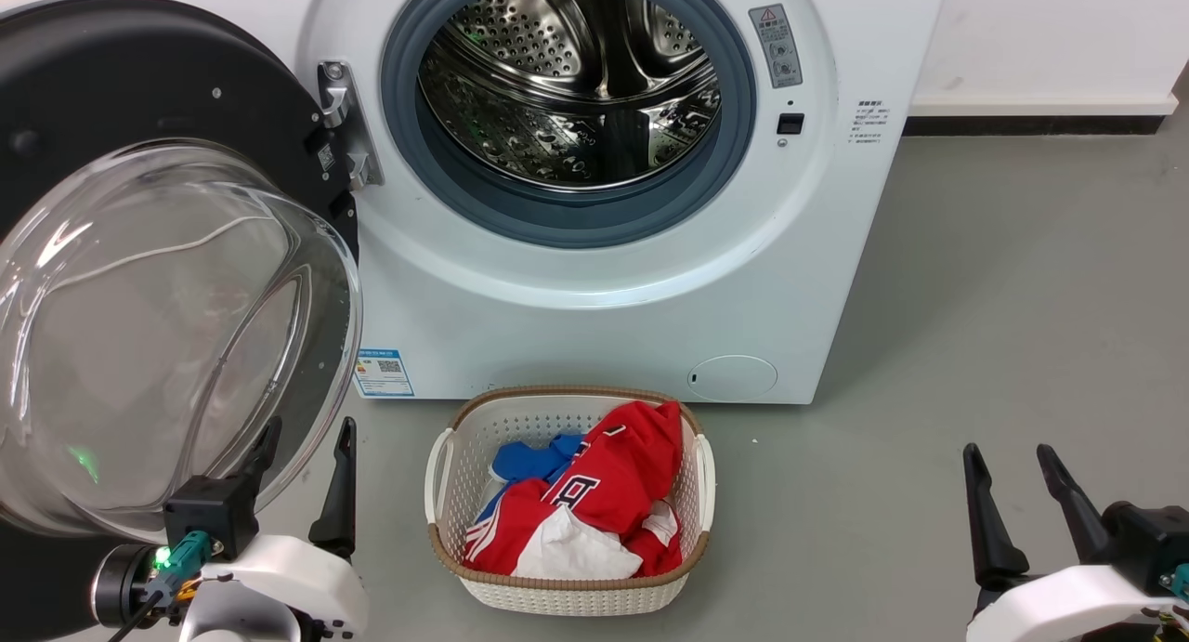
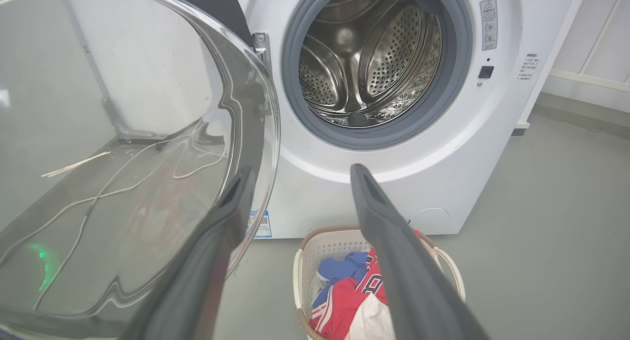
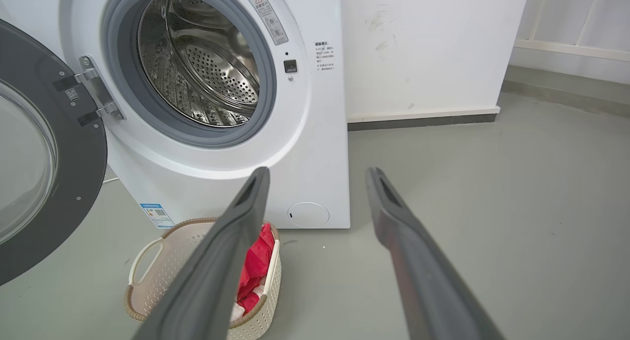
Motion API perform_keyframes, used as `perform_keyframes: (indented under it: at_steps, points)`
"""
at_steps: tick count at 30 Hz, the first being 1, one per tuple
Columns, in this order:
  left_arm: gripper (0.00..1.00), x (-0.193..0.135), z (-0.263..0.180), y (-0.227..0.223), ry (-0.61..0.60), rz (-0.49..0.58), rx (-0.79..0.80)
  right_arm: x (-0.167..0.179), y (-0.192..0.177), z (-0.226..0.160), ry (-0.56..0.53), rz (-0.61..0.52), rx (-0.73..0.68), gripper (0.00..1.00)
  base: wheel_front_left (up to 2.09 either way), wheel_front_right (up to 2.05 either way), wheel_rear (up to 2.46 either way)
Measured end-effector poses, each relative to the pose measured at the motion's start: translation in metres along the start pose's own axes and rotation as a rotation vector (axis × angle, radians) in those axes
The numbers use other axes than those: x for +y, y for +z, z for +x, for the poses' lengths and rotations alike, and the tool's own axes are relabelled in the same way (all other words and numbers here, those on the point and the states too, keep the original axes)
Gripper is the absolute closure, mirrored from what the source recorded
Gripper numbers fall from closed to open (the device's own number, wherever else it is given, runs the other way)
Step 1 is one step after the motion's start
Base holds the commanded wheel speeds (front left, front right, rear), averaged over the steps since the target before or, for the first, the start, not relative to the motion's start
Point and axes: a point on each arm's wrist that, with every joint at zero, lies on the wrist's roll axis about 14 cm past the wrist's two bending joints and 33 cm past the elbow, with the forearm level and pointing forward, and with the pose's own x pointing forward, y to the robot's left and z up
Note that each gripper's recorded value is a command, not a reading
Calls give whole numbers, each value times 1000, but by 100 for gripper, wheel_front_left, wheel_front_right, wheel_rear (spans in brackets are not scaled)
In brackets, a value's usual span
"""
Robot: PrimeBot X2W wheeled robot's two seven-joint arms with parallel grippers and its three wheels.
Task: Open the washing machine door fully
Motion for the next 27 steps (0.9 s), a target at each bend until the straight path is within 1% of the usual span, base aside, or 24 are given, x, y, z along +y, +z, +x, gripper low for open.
perform_keyframes:
  at_steps: [7,8,13,27]
  points:
    - [0,2,-1,-1,9,-6,-4,4,3,1,12,-4,-8,0,0,0,0]
    - [100,1,-2,-2,8,-9,-4,4,3,1,12,-4,-9,100,0,0,0]
    - [100,-6,-12,-28,11,-49,74,1,-18,-5,2,14,57,100,0,0,0]
    - [100,-2,-9,-37,59,-319,130,-1,-22,0,-17,281,60,100,0,0,0]
